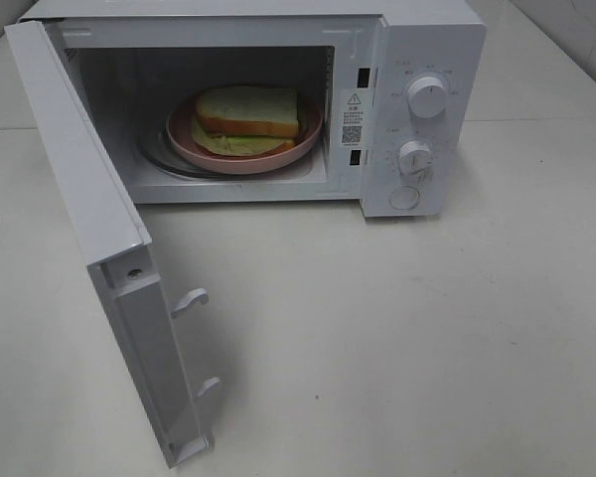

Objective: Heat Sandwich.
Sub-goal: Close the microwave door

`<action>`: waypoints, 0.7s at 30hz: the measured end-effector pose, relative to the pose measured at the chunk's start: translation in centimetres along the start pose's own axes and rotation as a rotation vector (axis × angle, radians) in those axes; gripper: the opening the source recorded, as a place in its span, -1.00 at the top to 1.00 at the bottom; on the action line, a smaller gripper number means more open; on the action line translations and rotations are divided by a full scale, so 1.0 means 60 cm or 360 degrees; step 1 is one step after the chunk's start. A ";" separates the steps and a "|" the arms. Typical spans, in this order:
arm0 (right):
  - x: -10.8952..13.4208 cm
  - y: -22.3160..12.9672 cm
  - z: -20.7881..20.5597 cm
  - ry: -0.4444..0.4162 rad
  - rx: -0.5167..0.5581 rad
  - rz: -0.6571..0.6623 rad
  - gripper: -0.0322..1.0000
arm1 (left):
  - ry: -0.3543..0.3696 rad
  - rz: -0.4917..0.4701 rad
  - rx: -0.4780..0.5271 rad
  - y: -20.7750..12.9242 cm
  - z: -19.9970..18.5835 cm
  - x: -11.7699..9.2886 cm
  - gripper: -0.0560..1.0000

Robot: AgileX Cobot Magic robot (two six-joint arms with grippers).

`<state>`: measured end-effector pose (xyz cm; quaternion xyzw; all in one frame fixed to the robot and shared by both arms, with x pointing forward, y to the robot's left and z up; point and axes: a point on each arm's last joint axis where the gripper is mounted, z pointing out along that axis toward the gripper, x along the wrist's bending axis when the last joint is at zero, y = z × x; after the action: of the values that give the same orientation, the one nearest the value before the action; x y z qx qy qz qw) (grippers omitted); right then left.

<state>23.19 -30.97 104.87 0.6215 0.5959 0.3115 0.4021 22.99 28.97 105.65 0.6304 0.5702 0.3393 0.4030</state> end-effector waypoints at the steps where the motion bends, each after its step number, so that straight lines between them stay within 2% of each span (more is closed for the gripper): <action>1: 0.000 0.000 0.000 0.0000 0.0000 0.0000 -0.53 | -0.0004 -0.0002 0.0000 0.000 0.000 0.000 -0.94; 13: 0.000 0.000 0.000 0.0000 0.0000 0.0000 -0.53 | -0.0008 -0.0033 -0.0002 0.000 0.000 -0.001 -0.94; 17: 0.000 0.000 0.000 0.0000 0.0000 0.0000 -0.53 | -0.0003 -0.0052 -0.0107 0.028 -0.009 -0.001 -0.94; 21: 0.000 0.000 0.000 0.0000 0.0000 0.0000 -0.53 | -0.0002 -0.0062 -0.0076 0.040 0.001 0.001 -0.91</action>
<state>23.19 -30.97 104.87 0.6215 0.5959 0.3115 0.4021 24.10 28.96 107.78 0.6097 0.5737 0.3445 0.4248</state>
